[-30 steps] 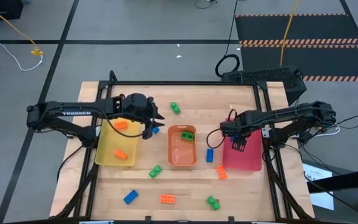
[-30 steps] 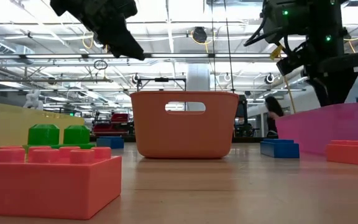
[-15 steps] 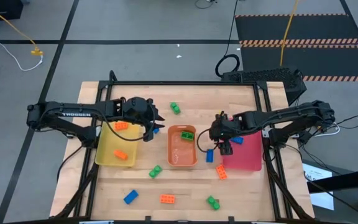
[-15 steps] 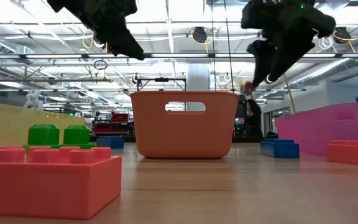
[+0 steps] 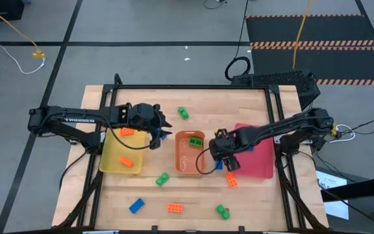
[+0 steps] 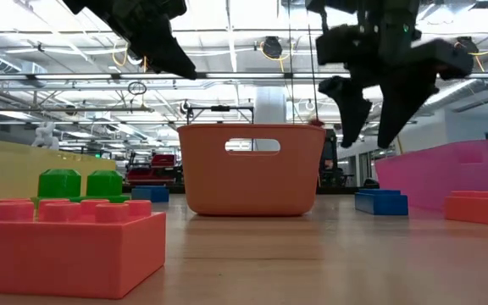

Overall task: Sort & place blocks by color
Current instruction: Put the blue game piece into the pink bin

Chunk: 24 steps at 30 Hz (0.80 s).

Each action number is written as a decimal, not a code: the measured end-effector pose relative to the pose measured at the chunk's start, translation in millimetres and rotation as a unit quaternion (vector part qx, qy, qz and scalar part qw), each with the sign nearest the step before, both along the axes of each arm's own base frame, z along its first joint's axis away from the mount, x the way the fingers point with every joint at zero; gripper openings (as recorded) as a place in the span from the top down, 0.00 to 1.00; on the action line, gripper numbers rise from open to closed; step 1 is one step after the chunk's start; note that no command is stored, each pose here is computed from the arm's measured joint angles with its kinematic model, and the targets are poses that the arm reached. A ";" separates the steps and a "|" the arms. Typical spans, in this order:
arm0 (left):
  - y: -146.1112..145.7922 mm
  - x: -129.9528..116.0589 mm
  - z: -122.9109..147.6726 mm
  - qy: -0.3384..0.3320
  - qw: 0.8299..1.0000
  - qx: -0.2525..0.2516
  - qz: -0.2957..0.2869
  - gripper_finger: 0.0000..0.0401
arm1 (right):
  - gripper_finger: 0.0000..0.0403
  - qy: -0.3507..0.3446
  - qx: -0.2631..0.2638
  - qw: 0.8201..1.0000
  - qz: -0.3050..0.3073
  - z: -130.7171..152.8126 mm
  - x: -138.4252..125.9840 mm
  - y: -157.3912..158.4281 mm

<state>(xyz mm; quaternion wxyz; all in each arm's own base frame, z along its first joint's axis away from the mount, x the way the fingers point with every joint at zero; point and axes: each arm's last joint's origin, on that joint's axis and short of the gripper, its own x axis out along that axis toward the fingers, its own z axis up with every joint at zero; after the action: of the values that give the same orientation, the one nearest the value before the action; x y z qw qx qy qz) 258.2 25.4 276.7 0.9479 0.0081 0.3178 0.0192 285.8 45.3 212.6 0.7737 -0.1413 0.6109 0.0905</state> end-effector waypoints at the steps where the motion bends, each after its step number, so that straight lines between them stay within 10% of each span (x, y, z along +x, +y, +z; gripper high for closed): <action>1: -0.6 0.1 0.0 0.000 1.000 0.000 -0.001 0.66 | 0.37 0.006 -0.003 1.000 0.006 2.4 3.2 2.5; 24: -19.6 -2.0 -4.0 0.027 0.999 0.005 -0.034 0.66 | 0.37 0.105 -0.077 0.967 0.217 -26.6 29.8 41.4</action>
<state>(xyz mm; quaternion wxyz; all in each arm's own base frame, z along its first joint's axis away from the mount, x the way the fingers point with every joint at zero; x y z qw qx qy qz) 256.2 5.8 272.7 0.9391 0.0240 0.3426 -0.0113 315.7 86.7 186.0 0.6536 -0.3194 0.6488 0.2232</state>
